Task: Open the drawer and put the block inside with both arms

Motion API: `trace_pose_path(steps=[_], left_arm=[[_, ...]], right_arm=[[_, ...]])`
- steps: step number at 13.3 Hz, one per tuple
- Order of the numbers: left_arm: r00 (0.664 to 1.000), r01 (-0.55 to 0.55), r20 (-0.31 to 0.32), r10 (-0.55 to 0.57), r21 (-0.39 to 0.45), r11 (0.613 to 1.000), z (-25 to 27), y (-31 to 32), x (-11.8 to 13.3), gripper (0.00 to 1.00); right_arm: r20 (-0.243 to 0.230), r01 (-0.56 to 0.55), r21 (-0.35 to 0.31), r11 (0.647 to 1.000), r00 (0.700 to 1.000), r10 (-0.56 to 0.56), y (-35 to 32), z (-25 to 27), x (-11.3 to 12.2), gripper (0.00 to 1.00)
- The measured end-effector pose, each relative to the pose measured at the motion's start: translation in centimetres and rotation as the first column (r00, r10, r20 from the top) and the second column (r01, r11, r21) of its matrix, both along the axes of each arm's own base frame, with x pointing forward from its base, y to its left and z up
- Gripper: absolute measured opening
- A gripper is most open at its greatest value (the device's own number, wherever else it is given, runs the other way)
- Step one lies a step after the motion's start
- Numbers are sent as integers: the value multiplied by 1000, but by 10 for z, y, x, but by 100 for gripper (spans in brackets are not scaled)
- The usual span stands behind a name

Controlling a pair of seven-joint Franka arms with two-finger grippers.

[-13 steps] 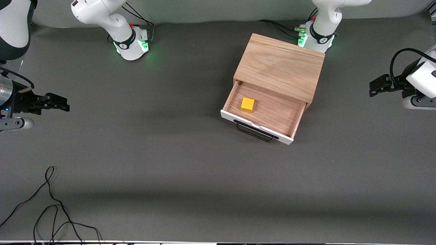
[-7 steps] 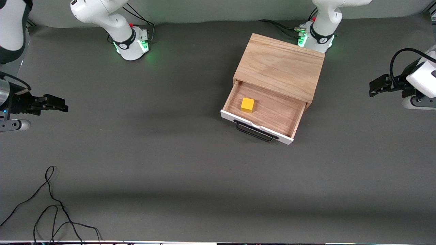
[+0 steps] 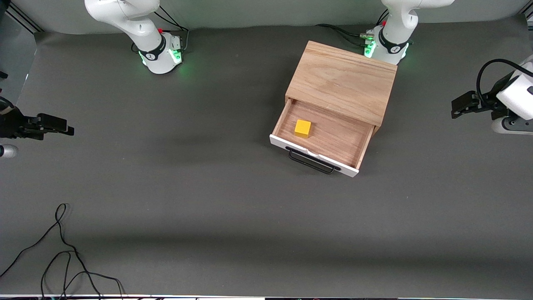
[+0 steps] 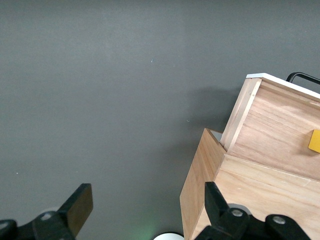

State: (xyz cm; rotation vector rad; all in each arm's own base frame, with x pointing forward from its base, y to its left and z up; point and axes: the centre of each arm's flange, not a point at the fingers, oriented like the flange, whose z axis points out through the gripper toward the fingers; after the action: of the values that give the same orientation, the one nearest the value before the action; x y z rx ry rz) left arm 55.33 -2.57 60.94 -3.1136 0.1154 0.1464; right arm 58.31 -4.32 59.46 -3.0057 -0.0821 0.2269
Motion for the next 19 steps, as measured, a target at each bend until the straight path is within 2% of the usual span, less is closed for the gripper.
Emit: trace_pose_path(steps=[3,6,8,12,16,19], left_arm=[[1000,0,1,0,0,1000,0,0,0,100],[1000,0,2,0,0,1000,1,0,0,100],[1000,0,6,0,0,1000,1,0,1,100],[1000,0,7,0,0,1000,1,0,1,100],[1000,1,7,-1,0,1000,2,0,1,100],[1000,1,7,-1,0,1000,2,0,1,100]], right_arm=[[41,-14,-34,999,999,15,1,5,-20,97],[127,-32,-83,996,991,42,13,16,-33,100],[155,-29,-84,996,987,42,14,24,-37,100],[156,-36,-84,996,987,48,18,27,-37,100],[120,-45,-85,995,991,55,21,19,-26,100],[112,-37,-86,996,993,47,22,17,-25,100]])
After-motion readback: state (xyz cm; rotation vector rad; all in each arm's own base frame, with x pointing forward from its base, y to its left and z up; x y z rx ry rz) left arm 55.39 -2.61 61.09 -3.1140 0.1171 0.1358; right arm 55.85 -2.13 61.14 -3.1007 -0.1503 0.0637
